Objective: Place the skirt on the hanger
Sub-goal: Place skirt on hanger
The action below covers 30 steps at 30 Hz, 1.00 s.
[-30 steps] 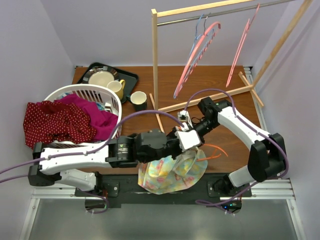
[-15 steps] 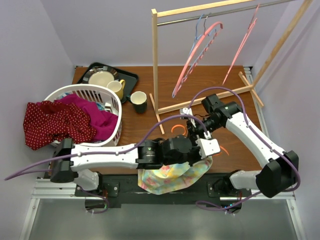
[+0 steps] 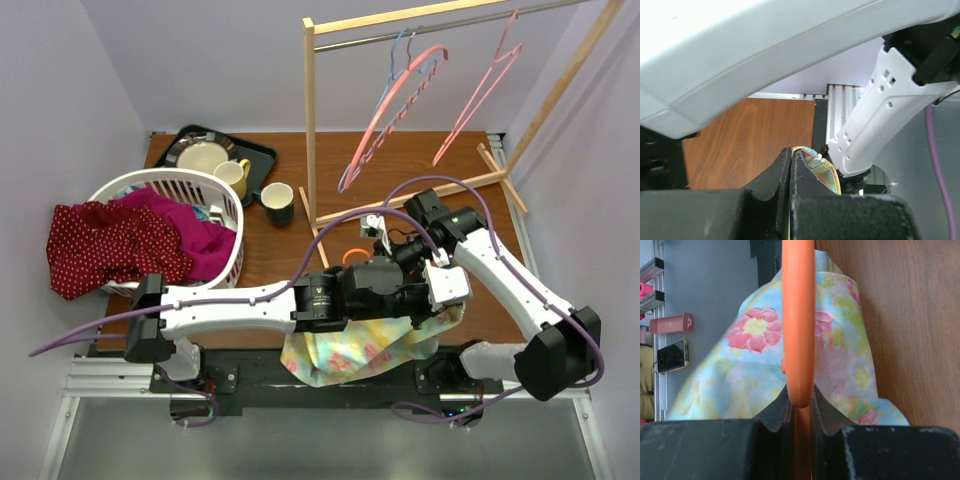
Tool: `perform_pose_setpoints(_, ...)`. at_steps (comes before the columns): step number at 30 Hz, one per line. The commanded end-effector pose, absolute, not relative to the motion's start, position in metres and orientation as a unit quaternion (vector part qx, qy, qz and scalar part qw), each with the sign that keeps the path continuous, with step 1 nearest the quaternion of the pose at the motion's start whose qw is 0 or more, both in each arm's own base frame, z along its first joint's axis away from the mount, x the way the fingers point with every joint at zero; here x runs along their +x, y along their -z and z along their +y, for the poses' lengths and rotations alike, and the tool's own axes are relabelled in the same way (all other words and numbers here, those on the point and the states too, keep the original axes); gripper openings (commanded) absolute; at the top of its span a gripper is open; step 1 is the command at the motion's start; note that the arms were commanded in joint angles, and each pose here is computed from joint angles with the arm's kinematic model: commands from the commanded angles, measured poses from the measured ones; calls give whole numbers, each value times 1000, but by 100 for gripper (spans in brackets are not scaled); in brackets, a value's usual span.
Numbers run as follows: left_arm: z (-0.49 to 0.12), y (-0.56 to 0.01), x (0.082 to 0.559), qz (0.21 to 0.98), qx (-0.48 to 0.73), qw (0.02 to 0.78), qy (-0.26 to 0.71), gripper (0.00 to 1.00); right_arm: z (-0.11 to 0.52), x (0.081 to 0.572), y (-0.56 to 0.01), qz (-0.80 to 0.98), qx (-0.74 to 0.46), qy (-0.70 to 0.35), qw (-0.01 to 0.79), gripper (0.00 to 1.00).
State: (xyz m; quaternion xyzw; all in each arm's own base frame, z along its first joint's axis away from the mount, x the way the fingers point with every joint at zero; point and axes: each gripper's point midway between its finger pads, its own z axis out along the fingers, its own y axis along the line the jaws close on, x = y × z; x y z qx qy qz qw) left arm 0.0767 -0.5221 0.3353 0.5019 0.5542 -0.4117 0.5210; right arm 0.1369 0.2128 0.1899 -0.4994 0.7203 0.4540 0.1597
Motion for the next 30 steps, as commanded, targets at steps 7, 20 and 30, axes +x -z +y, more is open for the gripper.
perform_pose_setpoints(7,-533,-327,13,533,527,453,483,0,207,146,-225,723,-513,-406,223,0)
perform_pose_setpoints(20,-516,-270,-80,531,579,332,522,0,191,144,-238,730,-520,-356,265,0)
perform_pose_setpoints(30,-538,-274,-133,473,615,293,559,0,185,147,-237,744,-505,-334,282,0)
